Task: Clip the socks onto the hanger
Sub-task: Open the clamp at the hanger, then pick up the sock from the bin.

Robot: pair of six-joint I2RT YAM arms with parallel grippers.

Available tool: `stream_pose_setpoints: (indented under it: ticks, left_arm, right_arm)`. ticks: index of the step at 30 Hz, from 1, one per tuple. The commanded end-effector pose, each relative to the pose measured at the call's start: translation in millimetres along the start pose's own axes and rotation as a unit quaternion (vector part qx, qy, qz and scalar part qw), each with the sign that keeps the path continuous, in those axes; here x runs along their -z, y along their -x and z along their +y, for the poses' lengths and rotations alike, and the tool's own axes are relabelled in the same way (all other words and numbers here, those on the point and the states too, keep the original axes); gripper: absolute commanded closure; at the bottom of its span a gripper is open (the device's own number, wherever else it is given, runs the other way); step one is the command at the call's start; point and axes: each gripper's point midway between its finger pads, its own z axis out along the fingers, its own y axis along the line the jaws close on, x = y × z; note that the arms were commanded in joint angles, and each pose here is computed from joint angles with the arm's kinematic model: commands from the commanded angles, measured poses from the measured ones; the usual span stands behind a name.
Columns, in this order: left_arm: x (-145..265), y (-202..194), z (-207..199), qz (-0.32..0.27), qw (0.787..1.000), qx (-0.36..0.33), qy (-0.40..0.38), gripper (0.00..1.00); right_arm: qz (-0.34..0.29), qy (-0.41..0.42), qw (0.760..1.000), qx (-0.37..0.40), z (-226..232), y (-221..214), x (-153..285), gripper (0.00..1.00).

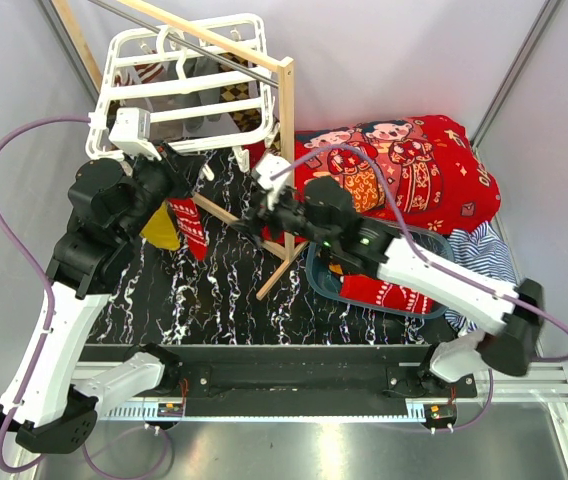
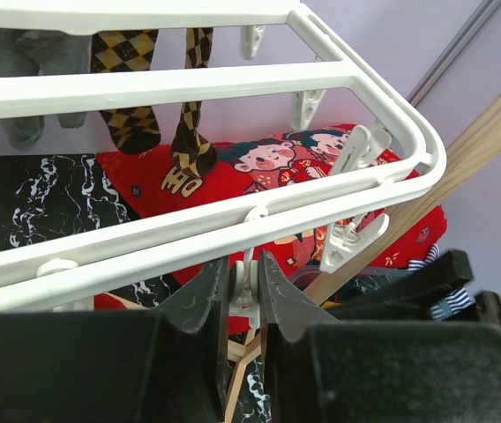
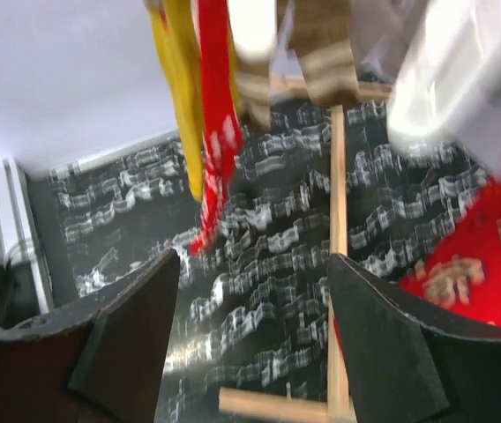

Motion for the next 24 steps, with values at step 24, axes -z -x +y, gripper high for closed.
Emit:
stream_pose_setpoints:
  ticks: [24]
  left_arm:
    - [-3, 8, -4, -0.016, 1.000, 0.007, -0.009, 0.94]
  right_arm:
    - [0.467, -0.151, 0.853, -0.176, -93, -252, 193, 0.45]
